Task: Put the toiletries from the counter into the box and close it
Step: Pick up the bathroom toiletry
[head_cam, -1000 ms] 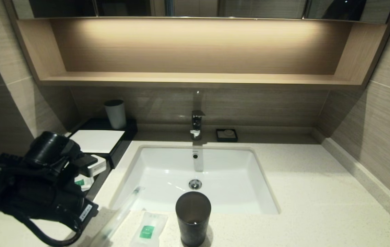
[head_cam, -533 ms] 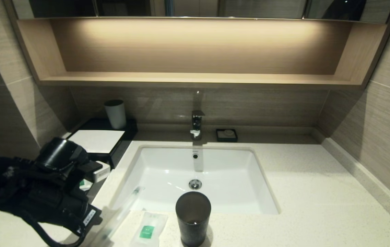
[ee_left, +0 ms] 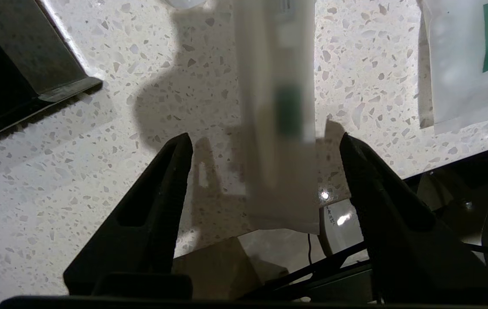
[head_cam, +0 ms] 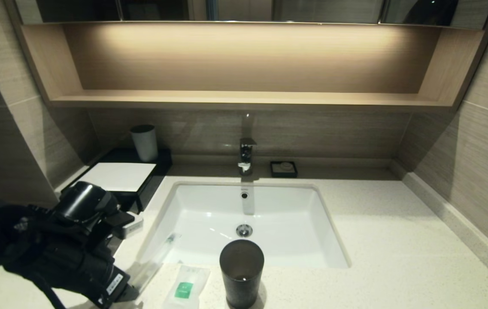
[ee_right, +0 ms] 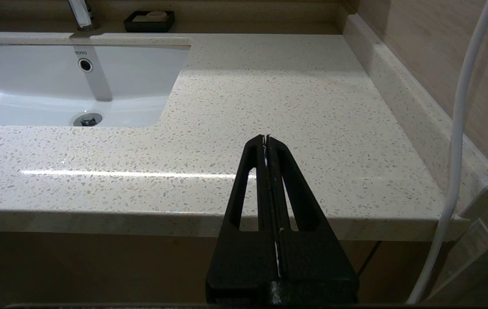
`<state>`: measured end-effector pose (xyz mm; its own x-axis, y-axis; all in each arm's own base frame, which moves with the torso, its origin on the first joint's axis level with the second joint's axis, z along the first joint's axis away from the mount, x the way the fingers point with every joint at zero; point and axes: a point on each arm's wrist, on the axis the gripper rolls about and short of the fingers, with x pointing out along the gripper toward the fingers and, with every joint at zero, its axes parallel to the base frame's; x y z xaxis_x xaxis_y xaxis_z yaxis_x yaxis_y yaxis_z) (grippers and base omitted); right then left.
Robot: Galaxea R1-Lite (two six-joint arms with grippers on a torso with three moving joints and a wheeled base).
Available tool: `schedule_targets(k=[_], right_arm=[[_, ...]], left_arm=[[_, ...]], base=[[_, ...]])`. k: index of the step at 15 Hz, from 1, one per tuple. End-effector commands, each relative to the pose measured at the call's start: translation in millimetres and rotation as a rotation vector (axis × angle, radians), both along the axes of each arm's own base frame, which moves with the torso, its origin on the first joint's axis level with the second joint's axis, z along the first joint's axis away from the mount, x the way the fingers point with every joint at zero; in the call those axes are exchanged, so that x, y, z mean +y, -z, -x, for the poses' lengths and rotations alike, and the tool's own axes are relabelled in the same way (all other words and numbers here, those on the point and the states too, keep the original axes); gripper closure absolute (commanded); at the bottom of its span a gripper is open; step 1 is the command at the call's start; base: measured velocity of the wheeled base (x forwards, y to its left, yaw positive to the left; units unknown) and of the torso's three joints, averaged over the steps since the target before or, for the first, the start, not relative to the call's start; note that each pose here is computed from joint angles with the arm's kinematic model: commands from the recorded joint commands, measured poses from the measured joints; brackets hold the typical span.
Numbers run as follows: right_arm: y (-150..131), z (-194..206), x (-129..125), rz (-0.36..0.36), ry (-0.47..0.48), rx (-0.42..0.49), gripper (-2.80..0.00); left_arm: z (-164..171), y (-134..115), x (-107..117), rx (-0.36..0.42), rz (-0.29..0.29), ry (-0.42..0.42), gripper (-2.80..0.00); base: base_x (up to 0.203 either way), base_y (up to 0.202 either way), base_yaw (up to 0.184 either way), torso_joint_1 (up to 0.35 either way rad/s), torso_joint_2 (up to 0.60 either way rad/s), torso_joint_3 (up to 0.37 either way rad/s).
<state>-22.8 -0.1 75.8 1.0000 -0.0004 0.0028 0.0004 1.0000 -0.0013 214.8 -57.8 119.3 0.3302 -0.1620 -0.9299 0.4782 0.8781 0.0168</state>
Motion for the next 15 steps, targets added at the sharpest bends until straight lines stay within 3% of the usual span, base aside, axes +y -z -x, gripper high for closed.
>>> schedule_targets(k=[1, 15], right_arm=[[0.4, -0.1, 0.0, 0.000, 0.000, 0.001, 0.00], [0.4, -0.1, 0.0, 0.000, 0.000, 0.001, 0.00]], left_arm=[[-0.1, 3.8, -0.3, 0.022, -0.004, 0.004, -2.80], [-0.2, 13.3, -6.2, 0.059, -0.006, 0.031, -2.80]], base=[[0.000, 0.000, 0.000, 0.000, 0.00, 0.000], [0.000, 0.000, 0.000, 0.000, 0.00, 0.000]])
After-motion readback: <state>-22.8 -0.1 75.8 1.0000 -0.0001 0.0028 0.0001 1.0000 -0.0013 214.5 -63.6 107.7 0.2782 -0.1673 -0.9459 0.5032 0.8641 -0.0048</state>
